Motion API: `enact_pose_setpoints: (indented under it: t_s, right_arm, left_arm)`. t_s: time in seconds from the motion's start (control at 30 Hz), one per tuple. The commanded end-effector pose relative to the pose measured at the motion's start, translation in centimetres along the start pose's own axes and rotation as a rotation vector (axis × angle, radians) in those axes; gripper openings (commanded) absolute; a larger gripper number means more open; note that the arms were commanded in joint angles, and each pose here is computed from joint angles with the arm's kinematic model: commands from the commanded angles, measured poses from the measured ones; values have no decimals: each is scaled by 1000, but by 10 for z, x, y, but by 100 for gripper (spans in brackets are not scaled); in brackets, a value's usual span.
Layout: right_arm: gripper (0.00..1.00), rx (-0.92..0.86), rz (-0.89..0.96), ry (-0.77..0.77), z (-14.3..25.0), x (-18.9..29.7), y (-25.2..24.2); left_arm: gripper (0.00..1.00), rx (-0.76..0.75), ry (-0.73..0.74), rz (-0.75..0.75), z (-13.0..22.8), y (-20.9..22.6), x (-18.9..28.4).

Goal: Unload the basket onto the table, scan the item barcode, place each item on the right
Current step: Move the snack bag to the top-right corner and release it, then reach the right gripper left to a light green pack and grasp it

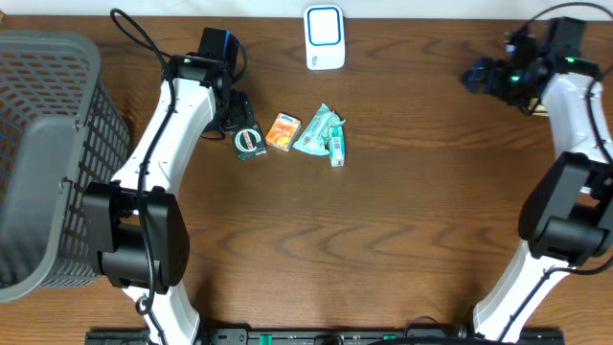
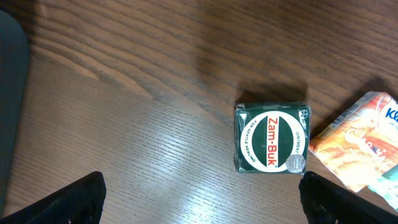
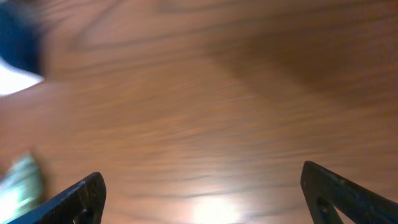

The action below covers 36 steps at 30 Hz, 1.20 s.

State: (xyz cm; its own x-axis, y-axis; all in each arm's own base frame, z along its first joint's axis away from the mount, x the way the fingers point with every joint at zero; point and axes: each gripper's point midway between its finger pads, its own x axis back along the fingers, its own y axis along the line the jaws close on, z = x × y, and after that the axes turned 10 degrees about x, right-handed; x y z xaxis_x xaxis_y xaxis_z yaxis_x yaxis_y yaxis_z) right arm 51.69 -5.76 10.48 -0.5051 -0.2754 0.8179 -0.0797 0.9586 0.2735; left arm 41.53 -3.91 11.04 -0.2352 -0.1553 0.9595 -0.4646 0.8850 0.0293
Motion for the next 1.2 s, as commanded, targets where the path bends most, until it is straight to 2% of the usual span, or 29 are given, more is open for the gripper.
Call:
enact_pose_setpoints:
  t_s: [0.0, 0.1, 0.17, 0.2, 0.27, 0.33, 0.43, 0.57, 0.77, 0.87, 0.93, 1.17]
  right_arm:
    - [94, -34, -282, 76, 14, -2, 81]
    - [99, -34, -315, 212, 45, -6, 116]
    - [99, 14, -341, 284, 63, -9, 143]
    - [98, 51, -356, 317, 71, -10, 160]
    - [83, 108, -353, 353, 82, -15, 183]
    - [80, 167, -288, 384, 93, -23, 199]
    - [77, 142, -160, 422, 105, -32, 210]
    - [73, 209, -170, 428, 117, -37, 246]
    - [72, 241, -55, 425, 127, -50, 253]
    - [65, 243, -60, 444, 135, -56, 260]
    - [56, 250, -69, 459, 141, -59, 265]
    - [56, 273, -62, 486, 154, -75, 270]
  left_arm:
    - [98, -6, -12, 1, -3, 1, 4]
    - [98, -6, -12, 1, -3, 1, 4]
    - [98, -6, -12, 1, -3, 1, 4]
    - [98, -6, -12, 1, -3, 1, 4]
    - [98, -6, -12, 1, -3, 1, 4]
    - [98, -6, -12, 1, -3, 1, 4]
    - [98, -6, -12, 1, -3, 1, 4]
    - [98, -6, -12, 1, -3, 1, 4]
    - [97, -6, -12, 1, -3, 1, 4]
    - [98, -6, -12, 1, -3, 1, 4]
    - [98, -6, -12, 1, -3, 1, 4]
    - [98, -6, -12, 1, -3, 1, 4]
